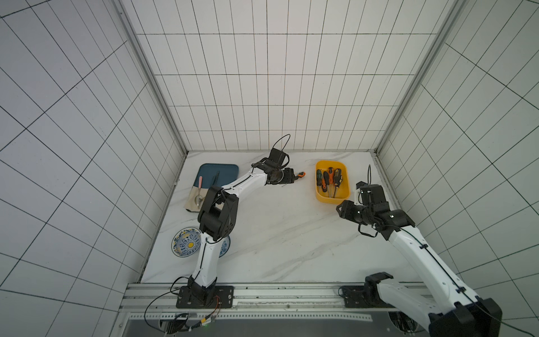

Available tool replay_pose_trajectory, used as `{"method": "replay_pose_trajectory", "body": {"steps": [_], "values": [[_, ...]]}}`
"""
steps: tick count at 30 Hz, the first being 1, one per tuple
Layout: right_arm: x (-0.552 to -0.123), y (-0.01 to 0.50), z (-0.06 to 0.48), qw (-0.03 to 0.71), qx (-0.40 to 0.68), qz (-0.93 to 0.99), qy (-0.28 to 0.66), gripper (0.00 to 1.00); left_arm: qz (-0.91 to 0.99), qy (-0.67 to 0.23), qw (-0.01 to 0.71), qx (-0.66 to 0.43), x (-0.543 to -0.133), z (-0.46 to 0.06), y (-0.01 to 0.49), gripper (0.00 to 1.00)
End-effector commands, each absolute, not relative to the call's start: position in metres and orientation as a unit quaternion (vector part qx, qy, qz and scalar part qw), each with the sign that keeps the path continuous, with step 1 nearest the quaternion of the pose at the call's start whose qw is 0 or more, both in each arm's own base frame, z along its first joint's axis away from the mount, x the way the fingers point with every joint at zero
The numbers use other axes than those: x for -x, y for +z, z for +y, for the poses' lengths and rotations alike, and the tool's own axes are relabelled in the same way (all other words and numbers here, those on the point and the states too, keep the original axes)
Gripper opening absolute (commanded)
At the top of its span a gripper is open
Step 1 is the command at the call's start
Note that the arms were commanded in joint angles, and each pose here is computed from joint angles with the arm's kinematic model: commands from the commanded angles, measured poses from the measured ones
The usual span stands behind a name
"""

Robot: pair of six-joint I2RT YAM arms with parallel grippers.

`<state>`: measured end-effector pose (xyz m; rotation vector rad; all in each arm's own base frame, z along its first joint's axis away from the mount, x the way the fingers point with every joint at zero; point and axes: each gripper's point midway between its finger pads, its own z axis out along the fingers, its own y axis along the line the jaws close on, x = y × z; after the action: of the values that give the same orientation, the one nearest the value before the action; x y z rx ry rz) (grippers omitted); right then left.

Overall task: Put the screwdriver on the desktop into the storage box
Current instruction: Pick up the screwdriver from the center of the board.

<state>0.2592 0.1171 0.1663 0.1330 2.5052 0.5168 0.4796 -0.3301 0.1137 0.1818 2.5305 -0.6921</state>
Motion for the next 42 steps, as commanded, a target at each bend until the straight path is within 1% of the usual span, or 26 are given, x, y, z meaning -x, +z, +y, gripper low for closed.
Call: {"method": "replay_pose_trajectory", "body": {"steps": [1,11,16,20,25,29,42], "values": [[-0.241,0.151,0.115,0.263,-0.047,0.945,0.189,0.47,0.928,-0.256,0.252,-0.095,-0.492,-0.337,0.105,0.67],[-0.229,0.139,0.110,0.250,-0.046,0.951,0.179,0.47,0.913,-0.284,0.271,-0.112,-0.511,-0.359,0.091,0.66],[-0.223,0.133,0.109,0.240,-0.045,0.953,0.178,0.47,0.911,-0.279,0.277,-0.128,-0.521,-0.364,0.080,0.67],[-0.215,0.123,0.106,0.228,-0.047,0.957,0.174,0.47,0.910,-0.279,0.275,-0.135,-0.528,-0.370,0.072,0.68],[-0.210,0.125,0.107,0.228,-0.049,0.955,0.183,0.47,0.908,-0.282,0.277,-0.141,-0.535,-0.376,0.067,0.70],[-0.211,0.132,0.106,0.240,-0.049,0.951,0.187,0.47,0.905,-0.292,0.272,-0.146,-0.537,-0.383,0.063,0.70],[-0.210,0.126,0.106,0.231,-0.051,0.954,0.182,0.47,0.910,-0.298,0.249,-0.145,-0.533,-0.392,0.041,0.67]]}}
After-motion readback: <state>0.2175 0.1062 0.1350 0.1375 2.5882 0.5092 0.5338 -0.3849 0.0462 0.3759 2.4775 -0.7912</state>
